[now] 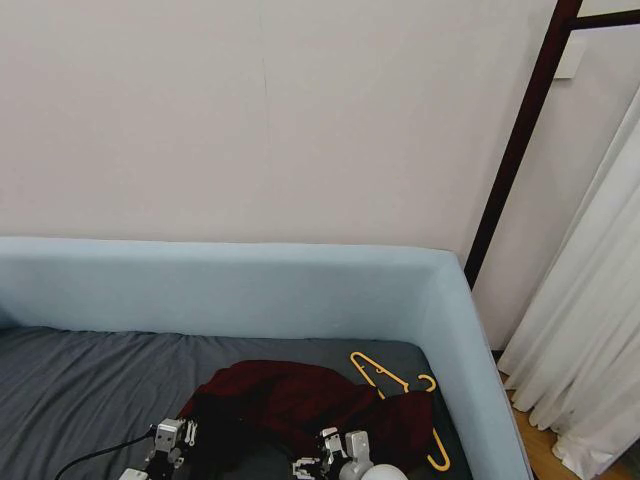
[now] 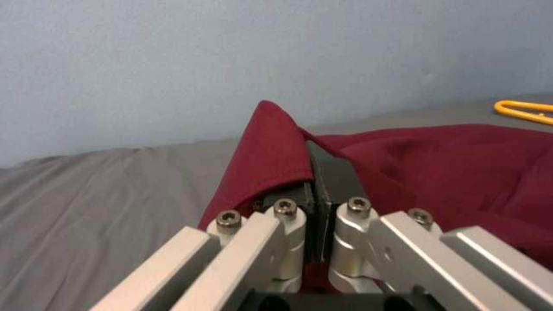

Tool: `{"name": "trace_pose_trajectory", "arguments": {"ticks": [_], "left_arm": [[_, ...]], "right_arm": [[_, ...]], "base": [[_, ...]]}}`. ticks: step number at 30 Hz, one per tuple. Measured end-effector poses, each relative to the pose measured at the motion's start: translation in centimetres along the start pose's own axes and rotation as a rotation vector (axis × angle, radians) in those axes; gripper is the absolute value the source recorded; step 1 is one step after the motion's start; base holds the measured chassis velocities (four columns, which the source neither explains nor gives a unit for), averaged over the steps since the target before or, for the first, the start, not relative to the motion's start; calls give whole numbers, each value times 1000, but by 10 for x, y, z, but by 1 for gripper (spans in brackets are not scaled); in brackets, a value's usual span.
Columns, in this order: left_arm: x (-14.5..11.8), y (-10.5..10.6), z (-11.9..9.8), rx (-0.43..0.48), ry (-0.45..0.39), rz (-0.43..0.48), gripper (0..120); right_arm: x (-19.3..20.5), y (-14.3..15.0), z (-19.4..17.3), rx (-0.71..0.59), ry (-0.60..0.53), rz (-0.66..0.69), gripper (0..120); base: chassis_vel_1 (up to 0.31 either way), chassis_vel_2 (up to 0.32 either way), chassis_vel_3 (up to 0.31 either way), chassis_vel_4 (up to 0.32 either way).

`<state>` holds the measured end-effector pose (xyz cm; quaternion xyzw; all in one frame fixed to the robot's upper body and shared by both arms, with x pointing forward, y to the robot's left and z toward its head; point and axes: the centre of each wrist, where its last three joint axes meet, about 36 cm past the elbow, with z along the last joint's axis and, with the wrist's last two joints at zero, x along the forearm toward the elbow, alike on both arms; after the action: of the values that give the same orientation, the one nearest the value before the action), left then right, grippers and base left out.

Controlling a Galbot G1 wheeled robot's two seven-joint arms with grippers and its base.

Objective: Pick up the clothes from the sofa and hang them on the clothes hanger.

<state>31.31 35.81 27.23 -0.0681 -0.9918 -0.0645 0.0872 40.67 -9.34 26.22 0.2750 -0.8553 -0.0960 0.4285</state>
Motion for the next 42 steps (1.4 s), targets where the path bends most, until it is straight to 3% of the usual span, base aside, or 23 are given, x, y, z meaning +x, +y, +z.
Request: {"name": "trace_pose_trajectory", "arguments": {"ticks": [3,6,17,20,23,25,28,33,39,42], "left_arm": [[0,0,0,-1,0,-1,0],[0,1,1,-1,0,-4,0],[-3,0,1,1,-2,-3,0],[-4,0,1,-1,-2,-2,0],[-4,1,1,-2,-2,-2,0],[-5,1,1,-2,-1,-2,0],[-5,0,2,-1,1,-1,0],[-8,-1,2,2,-6,-1,0],[-15,-2,-14,6,-108,1,0],[-27,-5,-62,27,-316,47,0]], "right_arm": [[-1,-1,0,-4,1,-3,92],[0,-3,1,-9,-3,-8,76],[3,-8,0,-15,-38,-10,41],[3,-9,-1,-19,-67,-15,26],[3,-9,-2,-20,-80,-17,20],[3,-11,-2,-20,-93,-19,8],[4,-12,-1,-19,-100,-18,0],[8,-15,0,-13,-157,-35,0],[28,-16,-8,19,-315,-125,0],[70,-15,-39,71,-501,-258,0]], "base": [[0,0,0,0],[0,0,0,0],[0,0,0,0],[0,0,0,0],[0,0,0,0],[0,0,0,0],[0,0,0,0],[0,0,0,0],[0,0,0,0],[0,0,0,0]]}}
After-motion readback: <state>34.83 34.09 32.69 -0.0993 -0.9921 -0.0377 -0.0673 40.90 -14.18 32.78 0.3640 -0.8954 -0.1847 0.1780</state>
